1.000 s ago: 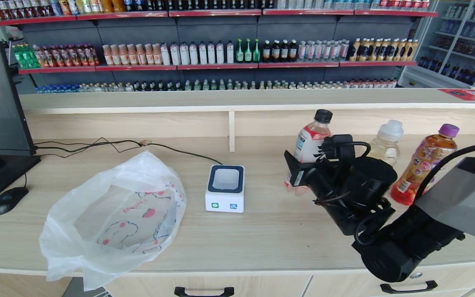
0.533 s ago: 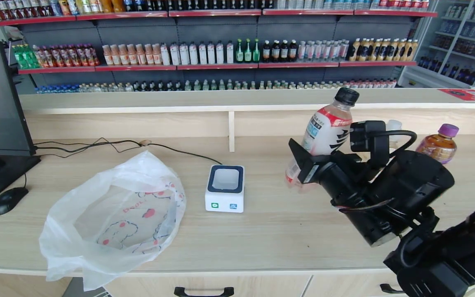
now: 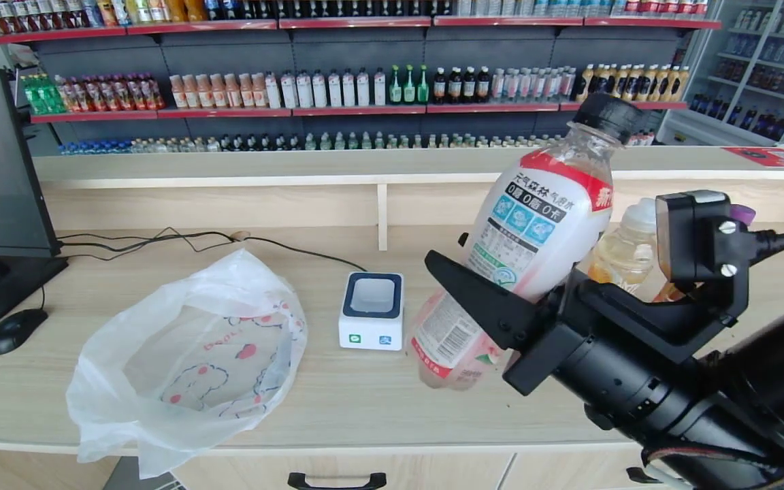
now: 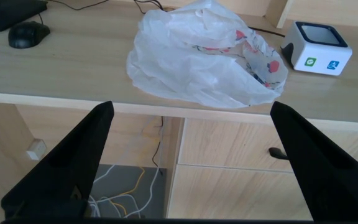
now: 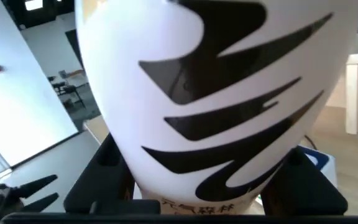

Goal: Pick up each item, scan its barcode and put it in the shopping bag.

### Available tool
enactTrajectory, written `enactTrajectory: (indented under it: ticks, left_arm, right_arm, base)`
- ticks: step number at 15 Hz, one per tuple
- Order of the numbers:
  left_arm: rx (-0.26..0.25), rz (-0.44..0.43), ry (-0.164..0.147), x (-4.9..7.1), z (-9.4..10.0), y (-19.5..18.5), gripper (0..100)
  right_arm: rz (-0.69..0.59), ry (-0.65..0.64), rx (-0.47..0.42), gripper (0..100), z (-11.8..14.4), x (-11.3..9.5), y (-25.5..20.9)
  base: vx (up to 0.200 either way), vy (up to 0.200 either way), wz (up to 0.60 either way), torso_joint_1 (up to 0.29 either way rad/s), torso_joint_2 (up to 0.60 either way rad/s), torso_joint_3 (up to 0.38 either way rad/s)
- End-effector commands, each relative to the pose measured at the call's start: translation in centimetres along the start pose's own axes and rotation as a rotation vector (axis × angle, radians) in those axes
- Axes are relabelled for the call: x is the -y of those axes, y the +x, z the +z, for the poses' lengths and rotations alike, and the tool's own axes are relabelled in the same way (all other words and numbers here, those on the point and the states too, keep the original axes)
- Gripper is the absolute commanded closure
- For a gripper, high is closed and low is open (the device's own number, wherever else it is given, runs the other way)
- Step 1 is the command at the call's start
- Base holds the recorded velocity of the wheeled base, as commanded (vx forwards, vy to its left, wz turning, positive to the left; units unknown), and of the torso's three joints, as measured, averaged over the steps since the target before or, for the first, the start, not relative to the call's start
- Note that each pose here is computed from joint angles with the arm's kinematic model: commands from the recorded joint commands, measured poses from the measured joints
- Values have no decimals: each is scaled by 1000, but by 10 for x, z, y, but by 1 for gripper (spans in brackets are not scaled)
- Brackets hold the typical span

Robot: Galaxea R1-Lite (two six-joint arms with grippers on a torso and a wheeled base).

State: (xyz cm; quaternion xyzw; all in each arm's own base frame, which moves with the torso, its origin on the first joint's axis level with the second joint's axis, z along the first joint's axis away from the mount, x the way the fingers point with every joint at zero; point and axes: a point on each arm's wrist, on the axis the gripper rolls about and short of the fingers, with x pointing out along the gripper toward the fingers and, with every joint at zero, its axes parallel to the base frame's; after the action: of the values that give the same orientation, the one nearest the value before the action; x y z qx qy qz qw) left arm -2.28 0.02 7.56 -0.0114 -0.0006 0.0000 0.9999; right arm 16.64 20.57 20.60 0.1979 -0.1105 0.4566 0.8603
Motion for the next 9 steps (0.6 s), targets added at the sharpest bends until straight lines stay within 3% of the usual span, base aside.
enactTrajectory:
  ticks: [1, 5, 9]
  left_arm:
    - [0, 2, 0, 0, 0, 0, 0]
    - [-1, 0, 0, 0, 0, 0, 0]
    - [-1, 0, 0, 0, 0, 0, 0]
  right_arm:
    - [103, 84, 36, 100, 16, -10, 2]
    - [138, 267, -1, 100, 1, -13, 13]
    - [143, 347, -28, 100, -9, -15, 17]
  base:
    - [0, 0, 0, 0, 0, 0]
    - [0, 0, 0, 0, 0, 0]
    - [0, 0, 0, 0, 0, 0]
